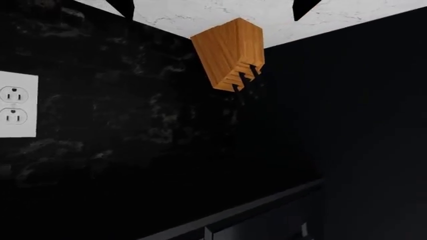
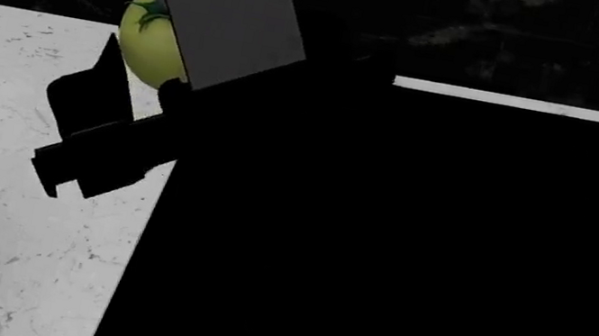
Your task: Pick the tomato from the pan and place it in the bowl.
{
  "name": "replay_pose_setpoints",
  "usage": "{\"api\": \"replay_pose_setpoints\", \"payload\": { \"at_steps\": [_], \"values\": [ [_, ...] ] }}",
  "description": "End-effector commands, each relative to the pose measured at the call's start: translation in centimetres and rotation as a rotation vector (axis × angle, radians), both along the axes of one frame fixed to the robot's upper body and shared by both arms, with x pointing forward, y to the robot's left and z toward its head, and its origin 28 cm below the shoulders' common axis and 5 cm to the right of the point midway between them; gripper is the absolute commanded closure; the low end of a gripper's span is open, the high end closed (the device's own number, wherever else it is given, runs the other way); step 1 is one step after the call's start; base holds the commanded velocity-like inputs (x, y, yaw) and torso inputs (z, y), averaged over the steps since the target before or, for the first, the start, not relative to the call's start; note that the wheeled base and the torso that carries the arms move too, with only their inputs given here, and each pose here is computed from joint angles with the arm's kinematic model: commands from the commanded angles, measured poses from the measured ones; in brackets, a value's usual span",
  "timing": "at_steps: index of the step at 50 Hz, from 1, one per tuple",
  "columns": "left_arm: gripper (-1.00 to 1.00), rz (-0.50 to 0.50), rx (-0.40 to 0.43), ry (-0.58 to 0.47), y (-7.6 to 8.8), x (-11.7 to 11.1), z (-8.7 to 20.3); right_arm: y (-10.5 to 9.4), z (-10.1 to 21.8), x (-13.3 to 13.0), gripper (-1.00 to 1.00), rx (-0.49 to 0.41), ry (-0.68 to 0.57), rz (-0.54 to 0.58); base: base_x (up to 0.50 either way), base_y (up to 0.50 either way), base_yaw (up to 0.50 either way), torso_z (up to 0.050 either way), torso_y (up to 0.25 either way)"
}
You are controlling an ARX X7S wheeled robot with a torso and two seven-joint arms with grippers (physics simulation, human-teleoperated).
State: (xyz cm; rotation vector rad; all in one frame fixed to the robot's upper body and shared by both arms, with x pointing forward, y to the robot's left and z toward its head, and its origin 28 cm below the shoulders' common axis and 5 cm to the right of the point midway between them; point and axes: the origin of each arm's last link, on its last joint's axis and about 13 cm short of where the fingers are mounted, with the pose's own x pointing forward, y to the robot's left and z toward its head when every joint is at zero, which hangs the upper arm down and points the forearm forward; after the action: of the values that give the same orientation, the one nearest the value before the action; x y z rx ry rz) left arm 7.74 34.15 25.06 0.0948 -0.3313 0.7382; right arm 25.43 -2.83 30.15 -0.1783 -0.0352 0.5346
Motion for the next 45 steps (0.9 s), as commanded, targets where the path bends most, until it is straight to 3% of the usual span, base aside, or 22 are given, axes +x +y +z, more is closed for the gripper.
{"api": "replay_pose_setpoints", "payload": {
  "at_steps": [1,26,45],
  "values": [
    [-1.0,0.014,0.006,0.044,-0.3,-0.2,0.0,2.6,-0.2,0.2,1.0,0.08,0.065,0.098,0.0,0.0,0.0,0.0,0.0],
    [-1.0,0.035,-0.016,0.056,1.0,-1.6,-0.8,7.9,0.2,-2.0,1.0,0.04,0.104,0.288,0.0,0.0,0.0,0.0,0.0],
    [-1.0,0.074,-0.049,0.056,2.5,-3.8,-1.5,11.1,1.4,-3.4,1.0,-0.019,0.143,0.382,0.0,0.0,0.0,0.0,0.0]
  ]
}}
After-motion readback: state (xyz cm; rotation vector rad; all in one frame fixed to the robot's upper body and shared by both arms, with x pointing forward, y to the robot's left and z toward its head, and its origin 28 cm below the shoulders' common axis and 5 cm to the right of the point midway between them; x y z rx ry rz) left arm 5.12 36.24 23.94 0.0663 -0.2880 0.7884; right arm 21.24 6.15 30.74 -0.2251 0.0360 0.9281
